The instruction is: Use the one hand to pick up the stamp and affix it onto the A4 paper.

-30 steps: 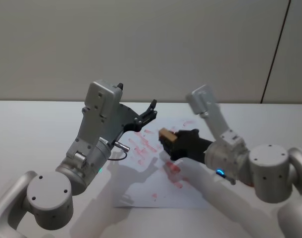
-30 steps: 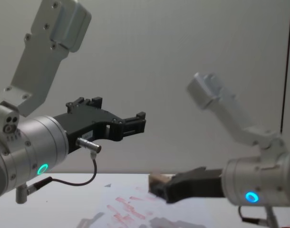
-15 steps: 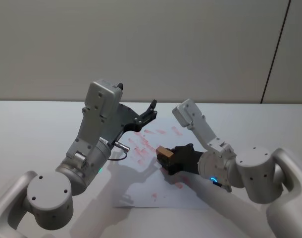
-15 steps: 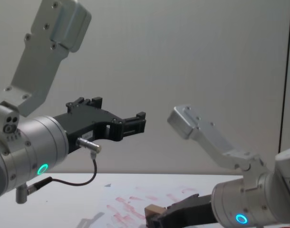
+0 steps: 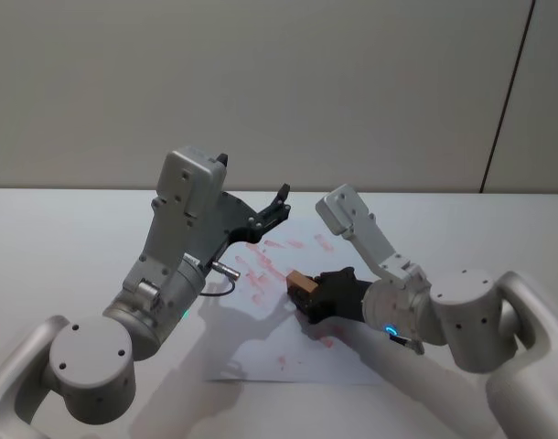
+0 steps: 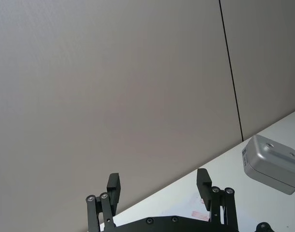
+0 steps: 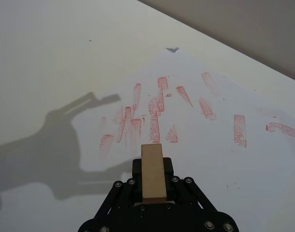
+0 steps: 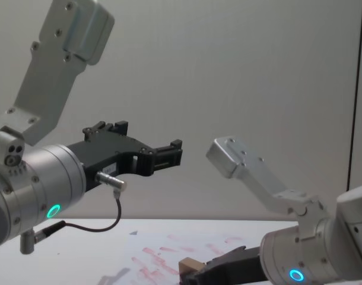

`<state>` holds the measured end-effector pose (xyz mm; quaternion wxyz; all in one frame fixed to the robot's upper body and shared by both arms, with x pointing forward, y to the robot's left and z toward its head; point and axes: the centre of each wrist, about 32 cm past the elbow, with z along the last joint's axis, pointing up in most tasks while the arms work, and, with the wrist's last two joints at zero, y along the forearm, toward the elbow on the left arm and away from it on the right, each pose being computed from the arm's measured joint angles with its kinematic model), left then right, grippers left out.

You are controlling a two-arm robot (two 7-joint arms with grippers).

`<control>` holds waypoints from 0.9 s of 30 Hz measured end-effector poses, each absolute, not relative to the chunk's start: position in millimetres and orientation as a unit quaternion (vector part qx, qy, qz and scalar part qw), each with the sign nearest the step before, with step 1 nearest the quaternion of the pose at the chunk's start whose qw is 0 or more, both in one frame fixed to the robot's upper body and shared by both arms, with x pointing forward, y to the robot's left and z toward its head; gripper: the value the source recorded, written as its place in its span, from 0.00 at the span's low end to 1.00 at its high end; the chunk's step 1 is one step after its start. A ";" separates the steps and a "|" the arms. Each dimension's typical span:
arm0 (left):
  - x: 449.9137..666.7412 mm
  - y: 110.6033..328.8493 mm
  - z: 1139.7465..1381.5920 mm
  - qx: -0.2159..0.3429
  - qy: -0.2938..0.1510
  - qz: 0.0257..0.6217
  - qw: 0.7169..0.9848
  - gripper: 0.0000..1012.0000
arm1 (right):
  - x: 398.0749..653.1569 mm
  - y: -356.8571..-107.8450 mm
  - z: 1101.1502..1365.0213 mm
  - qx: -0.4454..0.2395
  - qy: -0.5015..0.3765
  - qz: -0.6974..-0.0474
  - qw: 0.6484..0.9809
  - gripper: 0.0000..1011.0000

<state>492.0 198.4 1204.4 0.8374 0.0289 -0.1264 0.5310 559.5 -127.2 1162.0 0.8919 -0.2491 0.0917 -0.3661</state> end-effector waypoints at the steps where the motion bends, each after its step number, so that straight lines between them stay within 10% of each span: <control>1: 492.0 198.4 1204.4 0.029 -0.126 0.531 0.837 0.99 | 559.8 -127.0 1162.2 -0.248 0.092 -0.366 0.892 0.22; 27: 492.0 198.4 1204.4 0.029 -0.126 0.531 0.837 0.99 | 547.3 -151.4 1226.8 -0.128 0.032 -0.414 0.901 0.22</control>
